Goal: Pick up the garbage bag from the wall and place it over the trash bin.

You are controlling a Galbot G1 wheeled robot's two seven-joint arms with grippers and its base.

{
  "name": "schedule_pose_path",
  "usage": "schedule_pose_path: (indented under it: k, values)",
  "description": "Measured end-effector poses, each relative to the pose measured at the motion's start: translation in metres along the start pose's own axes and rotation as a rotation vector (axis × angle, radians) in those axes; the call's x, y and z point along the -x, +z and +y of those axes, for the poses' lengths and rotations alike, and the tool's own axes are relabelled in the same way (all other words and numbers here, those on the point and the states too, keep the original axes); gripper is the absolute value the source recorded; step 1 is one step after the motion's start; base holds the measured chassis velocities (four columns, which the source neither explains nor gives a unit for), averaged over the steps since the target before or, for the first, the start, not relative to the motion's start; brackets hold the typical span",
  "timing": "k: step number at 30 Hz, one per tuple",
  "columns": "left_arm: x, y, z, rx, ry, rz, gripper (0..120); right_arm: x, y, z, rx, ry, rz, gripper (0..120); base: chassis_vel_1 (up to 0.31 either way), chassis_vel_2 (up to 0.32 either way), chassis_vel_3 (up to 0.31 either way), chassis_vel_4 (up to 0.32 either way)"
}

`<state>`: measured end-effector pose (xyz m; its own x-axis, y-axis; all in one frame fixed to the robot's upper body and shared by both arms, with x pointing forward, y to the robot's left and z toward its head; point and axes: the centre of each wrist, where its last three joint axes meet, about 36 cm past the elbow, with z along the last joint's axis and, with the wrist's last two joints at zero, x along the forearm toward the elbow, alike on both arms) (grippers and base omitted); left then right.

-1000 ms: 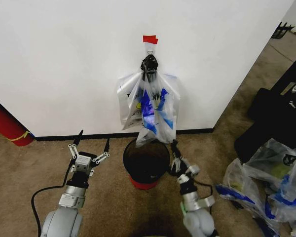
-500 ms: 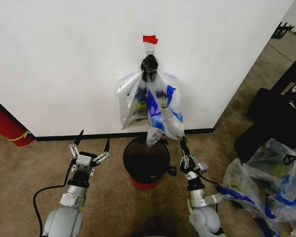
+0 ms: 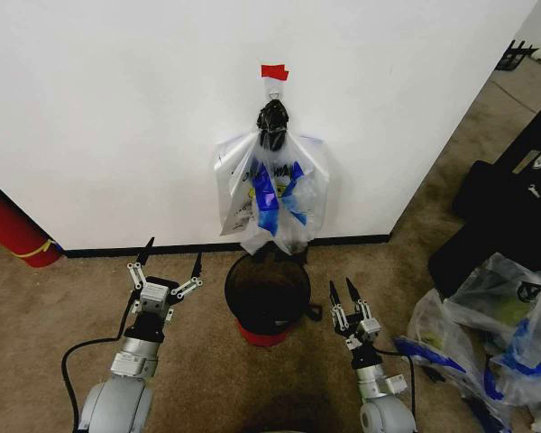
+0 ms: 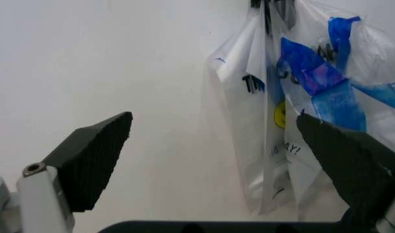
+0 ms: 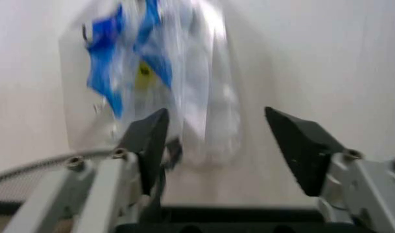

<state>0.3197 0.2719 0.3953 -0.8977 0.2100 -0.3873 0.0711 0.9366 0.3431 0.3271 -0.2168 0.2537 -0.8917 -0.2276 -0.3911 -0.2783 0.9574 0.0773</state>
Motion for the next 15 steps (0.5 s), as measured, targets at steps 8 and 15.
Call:
schedule_pose_path:
  k: [8,15]
  values:
    - [0.000,0.001,-0.003,-0.004,0.006,0.002,100,0.053,-0.023,0.002,-0.146,-0.051,-0.102,91,0.000,0.000,0.000,0.000]
    - [0.002,0.005,-0.004,-0.004,0.006,0.005,100,0.107,-0.035,-0.017,-0.475,-0.156,-0.149,100,0.000,0.000,0.000,0.000]
